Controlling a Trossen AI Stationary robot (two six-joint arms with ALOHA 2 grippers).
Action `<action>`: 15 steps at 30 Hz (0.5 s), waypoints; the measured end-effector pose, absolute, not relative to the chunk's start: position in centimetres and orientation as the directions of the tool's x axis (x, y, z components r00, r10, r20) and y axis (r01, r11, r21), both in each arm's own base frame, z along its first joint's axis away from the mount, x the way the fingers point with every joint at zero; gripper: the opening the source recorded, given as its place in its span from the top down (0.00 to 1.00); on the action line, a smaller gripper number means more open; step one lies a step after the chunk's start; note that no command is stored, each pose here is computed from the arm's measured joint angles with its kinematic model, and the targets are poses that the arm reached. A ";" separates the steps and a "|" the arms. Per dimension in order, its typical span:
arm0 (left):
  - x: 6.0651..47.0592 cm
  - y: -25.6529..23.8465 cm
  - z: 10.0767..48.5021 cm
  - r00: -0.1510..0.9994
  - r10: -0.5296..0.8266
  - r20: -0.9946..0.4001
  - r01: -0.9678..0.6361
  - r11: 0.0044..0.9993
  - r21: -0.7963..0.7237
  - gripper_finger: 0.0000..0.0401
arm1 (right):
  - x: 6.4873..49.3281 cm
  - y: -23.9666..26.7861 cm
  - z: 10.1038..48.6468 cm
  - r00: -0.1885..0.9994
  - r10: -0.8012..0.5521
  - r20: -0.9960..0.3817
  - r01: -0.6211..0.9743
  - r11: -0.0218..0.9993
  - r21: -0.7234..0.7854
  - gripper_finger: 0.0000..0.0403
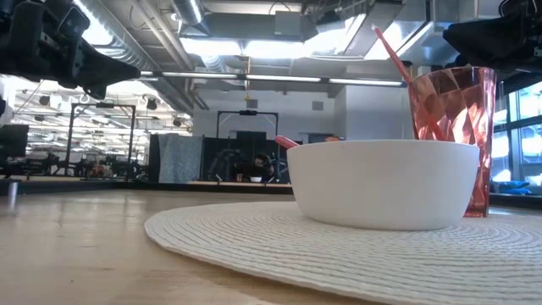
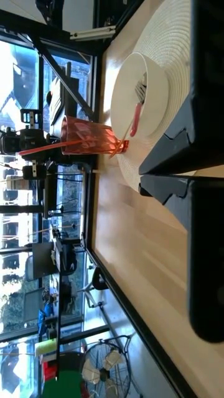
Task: Pick & Place Utensil
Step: Return to Home Position
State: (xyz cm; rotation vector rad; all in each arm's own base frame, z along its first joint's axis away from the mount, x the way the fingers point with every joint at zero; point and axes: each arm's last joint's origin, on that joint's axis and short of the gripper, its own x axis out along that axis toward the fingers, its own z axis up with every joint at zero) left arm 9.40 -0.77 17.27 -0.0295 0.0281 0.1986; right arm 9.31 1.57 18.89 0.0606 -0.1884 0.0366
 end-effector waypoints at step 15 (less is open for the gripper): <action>9.4 -0.8 17.3 0.980 0.197 -0.031 -0.198 0.980 -0.026 0.99 | 9.3 1.6 18.9 0.982 0.031 0.188 -0.042 0.997 0.057 0.89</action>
